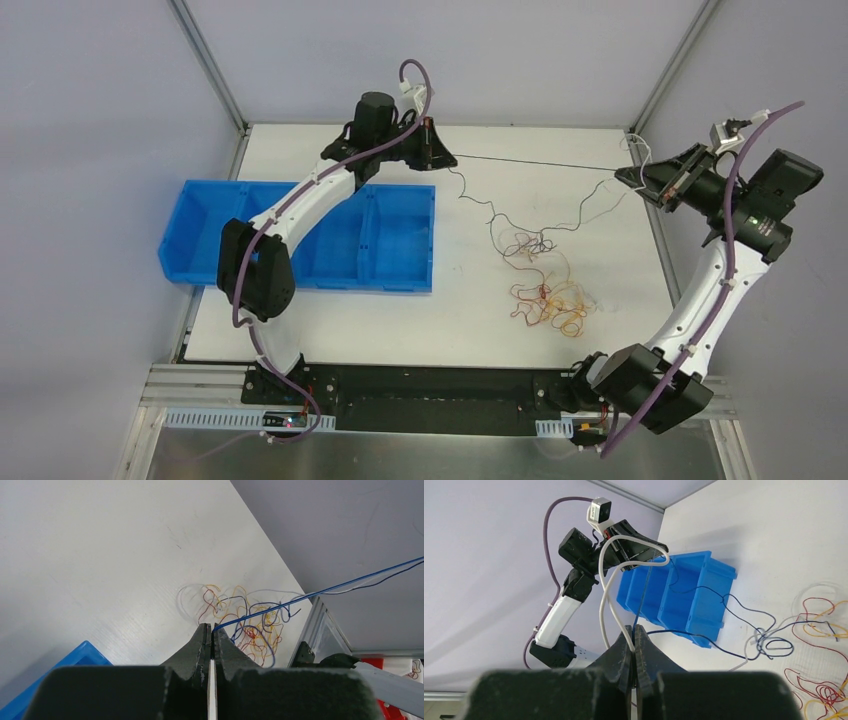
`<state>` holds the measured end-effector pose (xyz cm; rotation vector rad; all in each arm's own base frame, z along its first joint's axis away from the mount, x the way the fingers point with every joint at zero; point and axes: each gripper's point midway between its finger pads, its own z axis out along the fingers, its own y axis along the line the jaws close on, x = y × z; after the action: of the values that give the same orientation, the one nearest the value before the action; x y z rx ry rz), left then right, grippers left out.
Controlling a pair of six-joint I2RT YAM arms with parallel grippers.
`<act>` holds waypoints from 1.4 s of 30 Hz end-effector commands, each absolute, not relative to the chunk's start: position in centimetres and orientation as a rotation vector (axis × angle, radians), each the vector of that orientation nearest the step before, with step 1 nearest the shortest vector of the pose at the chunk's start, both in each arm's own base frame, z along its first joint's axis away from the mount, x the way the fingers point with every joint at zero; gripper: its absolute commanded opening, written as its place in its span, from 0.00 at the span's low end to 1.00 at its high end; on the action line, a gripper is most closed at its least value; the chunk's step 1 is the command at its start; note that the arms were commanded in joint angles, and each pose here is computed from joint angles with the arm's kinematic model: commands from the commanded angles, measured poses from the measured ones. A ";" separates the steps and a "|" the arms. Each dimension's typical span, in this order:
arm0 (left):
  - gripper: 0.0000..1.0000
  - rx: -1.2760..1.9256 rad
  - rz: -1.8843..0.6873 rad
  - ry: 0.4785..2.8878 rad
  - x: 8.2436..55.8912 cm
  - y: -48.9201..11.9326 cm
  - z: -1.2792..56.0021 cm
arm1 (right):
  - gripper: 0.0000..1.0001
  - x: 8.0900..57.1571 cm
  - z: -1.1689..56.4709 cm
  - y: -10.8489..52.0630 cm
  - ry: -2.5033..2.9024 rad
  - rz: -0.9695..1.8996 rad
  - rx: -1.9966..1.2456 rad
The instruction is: Untangle the cables
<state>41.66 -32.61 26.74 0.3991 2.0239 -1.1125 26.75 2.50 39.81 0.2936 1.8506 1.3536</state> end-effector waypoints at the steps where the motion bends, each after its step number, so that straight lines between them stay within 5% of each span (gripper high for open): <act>1: 0.00 0.234 -0.904 2.082 47.0 -27.0 23.7 | 0.00 25.7 43.2 1.4 1.776 1.293 0.198; 9: 0.00 0.357 -1.128 1.869 46.0 -30.0 32.6 | 0.17 26.0 39.4 0.7 1.813 1.200 0.236; 17: 0.00 0.548 -1.323 1.612 41.1 -33.3 44.3 | 0.14 24.8 26.8 2.8 2.302 0.846 0.066; 21: 0.00 0.580 -1.357 1.541 39.6 -33.9 47.3 | 0.45 25.5 24.1 3.8 2.382 0.750 -0.035; 23: 0.00 0.606 -1.376 1.508 38.9 -34.1 48.6 | 0.63 26.0 24.3 4.6 2.360 0.772 -0.081; 28: 0.00 0.703 -1.426 1.432 36.2 -35.2 50.9 | 0.82 28.0 28.0 7.6 2.130 0.854 -0.247; 42: 0.00 0.727 -1.498 1.317 33.4 -36.4 54.7 | 0.94 32.6 31.6 21.2 1.709 0.836 -0.586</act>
<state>35.15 -36.92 50.83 0.7031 1.4467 -1.4759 28.36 19.52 28.53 -0.6308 1.9245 0.9632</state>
